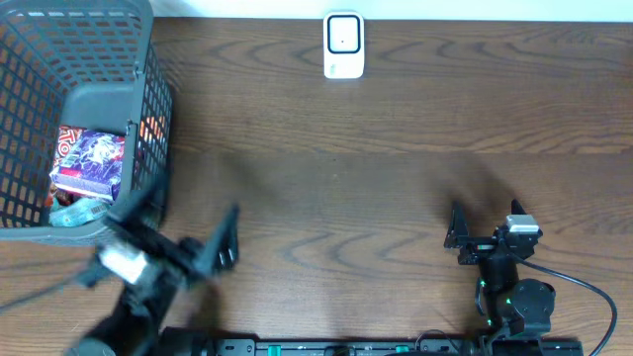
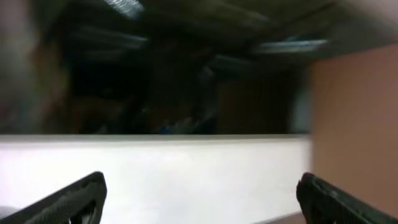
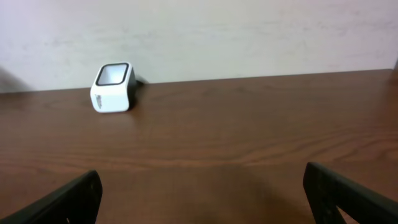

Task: Scan the item barcode
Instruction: 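Reach the left gripper into the grey basket and grasp the purple package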

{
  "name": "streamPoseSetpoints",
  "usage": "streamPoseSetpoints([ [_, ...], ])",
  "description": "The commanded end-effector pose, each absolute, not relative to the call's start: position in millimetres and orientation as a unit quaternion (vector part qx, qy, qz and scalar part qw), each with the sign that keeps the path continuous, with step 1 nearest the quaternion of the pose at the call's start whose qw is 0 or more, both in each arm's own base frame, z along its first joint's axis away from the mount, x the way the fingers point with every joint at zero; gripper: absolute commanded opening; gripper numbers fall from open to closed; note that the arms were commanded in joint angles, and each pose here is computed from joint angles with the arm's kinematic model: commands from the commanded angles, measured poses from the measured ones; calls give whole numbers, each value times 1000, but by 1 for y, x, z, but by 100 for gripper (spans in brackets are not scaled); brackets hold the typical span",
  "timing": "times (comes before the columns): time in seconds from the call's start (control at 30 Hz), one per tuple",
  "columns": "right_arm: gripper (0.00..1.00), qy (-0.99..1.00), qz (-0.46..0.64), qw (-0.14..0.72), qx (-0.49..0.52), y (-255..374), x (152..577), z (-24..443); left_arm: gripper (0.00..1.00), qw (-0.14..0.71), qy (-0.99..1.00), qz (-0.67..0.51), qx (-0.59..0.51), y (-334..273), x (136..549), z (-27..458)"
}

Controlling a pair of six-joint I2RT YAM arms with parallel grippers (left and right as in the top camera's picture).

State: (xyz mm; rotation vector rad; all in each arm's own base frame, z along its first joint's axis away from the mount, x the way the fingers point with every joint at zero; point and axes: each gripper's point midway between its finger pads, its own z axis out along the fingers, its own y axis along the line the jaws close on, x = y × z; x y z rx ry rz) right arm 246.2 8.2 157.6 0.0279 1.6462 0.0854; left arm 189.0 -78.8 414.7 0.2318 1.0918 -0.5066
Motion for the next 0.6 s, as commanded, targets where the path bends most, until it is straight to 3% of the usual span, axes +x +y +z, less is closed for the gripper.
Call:
streamPoseSetpoints([
  [0.0,99,733,30,679,13,6,246,156,98,817,573,-68,2,-22,238,446],
  [0.27,99,733,30,679,13,6,246,156,98,689,715,75,-98,68,340,480],
  [0.43,99,733,30,679,13,6,246,156,98,560,823,-18,-94,75,382,410],
  [0.57,99,733,30,679,13,6,246,156,98,486,852,52,-187,132,383,360],
])
